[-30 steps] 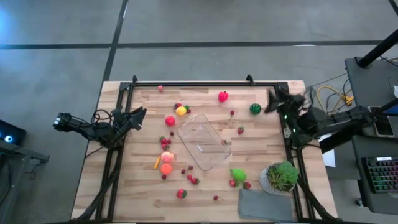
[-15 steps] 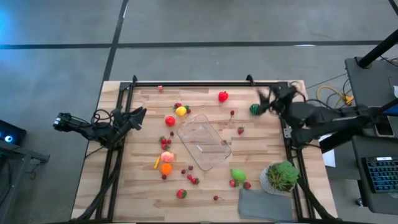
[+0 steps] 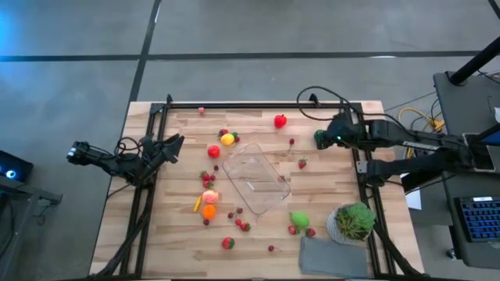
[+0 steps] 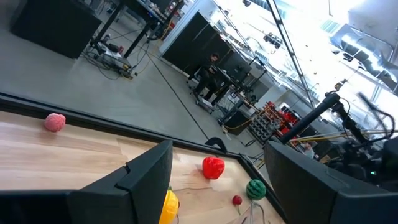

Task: Pick and placing Produce into tupperware
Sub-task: Put the green watermelon into the transparent bin

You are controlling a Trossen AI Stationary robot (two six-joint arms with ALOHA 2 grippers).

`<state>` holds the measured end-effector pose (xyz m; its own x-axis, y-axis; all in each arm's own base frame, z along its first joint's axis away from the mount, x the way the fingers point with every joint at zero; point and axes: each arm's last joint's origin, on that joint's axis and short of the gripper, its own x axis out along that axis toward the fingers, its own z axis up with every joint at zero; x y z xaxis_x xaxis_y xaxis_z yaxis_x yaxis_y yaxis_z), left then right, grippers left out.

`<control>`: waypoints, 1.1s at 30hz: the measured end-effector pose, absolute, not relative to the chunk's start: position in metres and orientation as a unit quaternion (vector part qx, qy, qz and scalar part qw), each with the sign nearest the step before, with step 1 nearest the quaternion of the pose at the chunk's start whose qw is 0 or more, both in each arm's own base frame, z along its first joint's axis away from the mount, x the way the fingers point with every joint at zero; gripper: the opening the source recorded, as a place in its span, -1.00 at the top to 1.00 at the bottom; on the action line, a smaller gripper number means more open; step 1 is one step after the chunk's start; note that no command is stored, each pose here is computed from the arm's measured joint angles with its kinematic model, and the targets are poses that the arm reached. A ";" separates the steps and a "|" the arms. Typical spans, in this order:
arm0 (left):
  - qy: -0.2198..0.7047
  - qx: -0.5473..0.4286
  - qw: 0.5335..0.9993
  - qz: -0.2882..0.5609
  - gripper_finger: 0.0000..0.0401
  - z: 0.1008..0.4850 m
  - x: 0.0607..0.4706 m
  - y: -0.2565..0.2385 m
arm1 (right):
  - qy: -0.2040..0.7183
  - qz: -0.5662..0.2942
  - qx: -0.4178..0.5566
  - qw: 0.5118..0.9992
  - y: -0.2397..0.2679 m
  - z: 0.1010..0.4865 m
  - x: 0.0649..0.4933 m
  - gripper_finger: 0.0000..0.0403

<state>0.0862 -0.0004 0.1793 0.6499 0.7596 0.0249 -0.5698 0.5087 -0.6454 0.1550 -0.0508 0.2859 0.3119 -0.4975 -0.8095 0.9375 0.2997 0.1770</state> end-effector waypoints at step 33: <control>-0.155 -0.309 0.854 0.388 -0.20 0.179 0.086 0.000 | 0.348 -0.456 0.304 0.761 -0.080 0.333 0.221 -0.15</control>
